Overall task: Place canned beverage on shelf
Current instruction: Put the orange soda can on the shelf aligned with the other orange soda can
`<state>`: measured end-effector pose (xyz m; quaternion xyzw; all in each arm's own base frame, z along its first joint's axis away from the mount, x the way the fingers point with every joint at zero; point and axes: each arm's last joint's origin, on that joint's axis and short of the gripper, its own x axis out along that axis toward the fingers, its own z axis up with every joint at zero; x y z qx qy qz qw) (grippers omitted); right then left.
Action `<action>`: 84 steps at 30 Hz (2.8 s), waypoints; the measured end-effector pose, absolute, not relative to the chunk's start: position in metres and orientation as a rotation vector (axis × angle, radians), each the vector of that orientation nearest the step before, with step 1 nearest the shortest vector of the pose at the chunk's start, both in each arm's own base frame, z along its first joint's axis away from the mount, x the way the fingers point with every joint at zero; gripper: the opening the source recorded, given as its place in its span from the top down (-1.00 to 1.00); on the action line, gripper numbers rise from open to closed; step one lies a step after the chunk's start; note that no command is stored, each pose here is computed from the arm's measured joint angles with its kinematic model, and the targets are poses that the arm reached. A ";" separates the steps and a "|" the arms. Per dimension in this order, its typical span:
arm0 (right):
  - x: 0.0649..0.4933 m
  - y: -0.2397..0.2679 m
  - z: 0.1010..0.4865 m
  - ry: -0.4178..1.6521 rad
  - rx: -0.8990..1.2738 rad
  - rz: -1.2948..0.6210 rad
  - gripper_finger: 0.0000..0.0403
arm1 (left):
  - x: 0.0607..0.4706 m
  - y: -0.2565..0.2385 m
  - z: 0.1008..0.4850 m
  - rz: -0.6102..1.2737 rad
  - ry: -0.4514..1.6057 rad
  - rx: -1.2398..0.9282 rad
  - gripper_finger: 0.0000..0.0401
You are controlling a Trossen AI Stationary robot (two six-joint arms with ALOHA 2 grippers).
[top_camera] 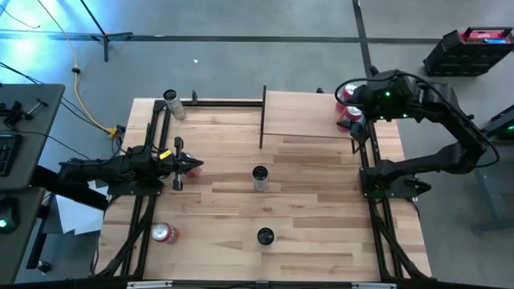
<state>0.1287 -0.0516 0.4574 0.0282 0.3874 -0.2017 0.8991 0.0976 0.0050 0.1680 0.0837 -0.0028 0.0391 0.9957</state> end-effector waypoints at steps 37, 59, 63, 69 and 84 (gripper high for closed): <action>0.112 -0.070 0.392 0.965 -0.138 -0.515 -0.72 | 0.098 0.005 0.168 0.078 -0.005 0.168 0.98; 0.158 -0.159 0.395 1.018 0.034 -0.964 -0.72 | 0.098 0.005 0.168 0.079 -0.005 0.168 0.98; 0.160 -0.179 0.401 1.045 0.145 -1.099 -0.72 | 0.098 0.005 0.168 0.079 -0.006 0.168 0.98; 0.157 -0.200 0.398 1.125 0.318 -1.201 -0.72 | 0.098 0.005 0.168 0.078 -0.006 0.168 0.98; 0.149 -0.211 0.389 1.085 0.548 -1.282 -0.72 | 0.098 0.005 0.168 0.079 -0.005 0.168 0.98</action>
